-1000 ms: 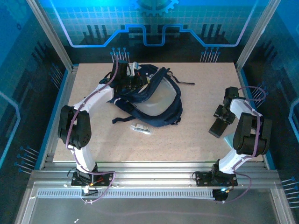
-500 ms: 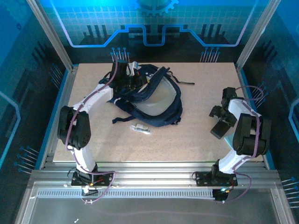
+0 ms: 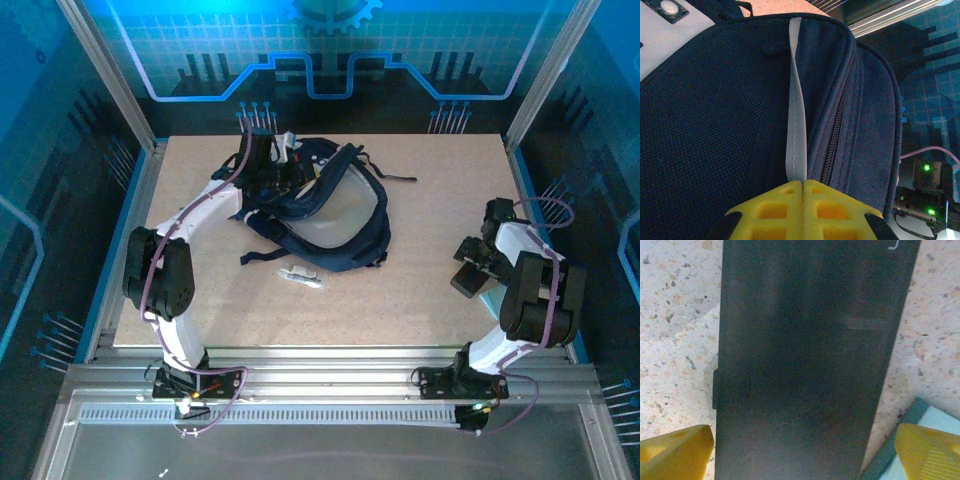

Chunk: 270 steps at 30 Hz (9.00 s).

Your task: Pack books, pencil case, and school supplies into a backpack

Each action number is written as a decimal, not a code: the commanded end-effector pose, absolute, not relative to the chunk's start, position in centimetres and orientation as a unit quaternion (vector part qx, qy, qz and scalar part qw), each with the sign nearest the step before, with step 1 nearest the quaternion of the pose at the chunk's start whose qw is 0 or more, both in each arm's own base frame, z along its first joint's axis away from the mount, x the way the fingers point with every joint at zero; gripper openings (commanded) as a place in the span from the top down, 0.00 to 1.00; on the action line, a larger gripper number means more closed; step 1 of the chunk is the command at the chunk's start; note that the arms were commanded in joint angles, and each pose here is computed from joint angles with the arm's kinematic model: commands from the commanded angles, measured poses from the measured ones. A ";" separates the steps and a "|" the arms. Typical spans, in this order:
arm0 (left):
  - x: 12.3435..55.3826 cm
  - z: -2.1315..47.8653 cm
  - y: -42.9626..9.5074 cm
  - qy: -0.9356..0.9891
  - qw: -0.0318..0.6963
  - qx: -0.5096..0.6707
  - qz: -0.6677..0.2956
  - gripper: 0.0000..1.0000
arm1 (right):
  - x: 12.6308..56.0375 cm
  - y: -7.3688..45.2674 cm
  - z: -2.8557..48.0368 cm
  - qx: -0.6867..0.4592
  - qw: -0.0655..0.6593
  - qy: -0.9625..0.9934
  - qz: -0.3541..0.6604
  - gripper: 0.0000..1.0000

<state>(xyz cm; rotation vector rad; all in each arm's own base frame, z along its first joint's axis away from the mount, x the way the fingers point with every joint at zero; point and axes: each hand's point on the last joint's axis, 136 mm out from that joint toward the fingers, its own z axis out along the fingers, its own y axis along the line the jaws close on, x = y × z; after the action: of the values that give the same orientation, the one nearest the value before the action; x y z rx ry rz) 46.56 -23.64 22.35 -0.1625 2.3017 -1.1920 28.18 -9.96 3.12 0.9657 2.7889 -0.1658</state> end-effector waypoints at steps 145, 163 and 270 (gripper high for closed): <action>49.5 26.0 -25.0 0.850 0.286 -0.024 -0.442 1.00 | 48.6 35.3 10.6 0.173 0.193 0.872 0.415 0.45; 50.6 25.3 -24.9 0.839 0.297 -0.056 -0.452 1.00 | 47.6 32.3 12.4 0.145 0.215 0.887 0.382 0.06; 47.4 12.1 -11.4 0.753 0.271 -0.436 -0.411 1.00 | 44.1 20.6 9.3 0.071 0.267 0.955 0.111 0.21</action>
<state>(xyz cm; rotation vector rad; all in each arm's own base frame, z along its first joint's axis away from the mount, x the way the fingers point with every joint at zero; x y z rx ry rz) 48.40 -8.76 9.45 -1.2059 2.0711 -0.9959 42.28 21.94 7.48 0.2186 2.6253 0.3743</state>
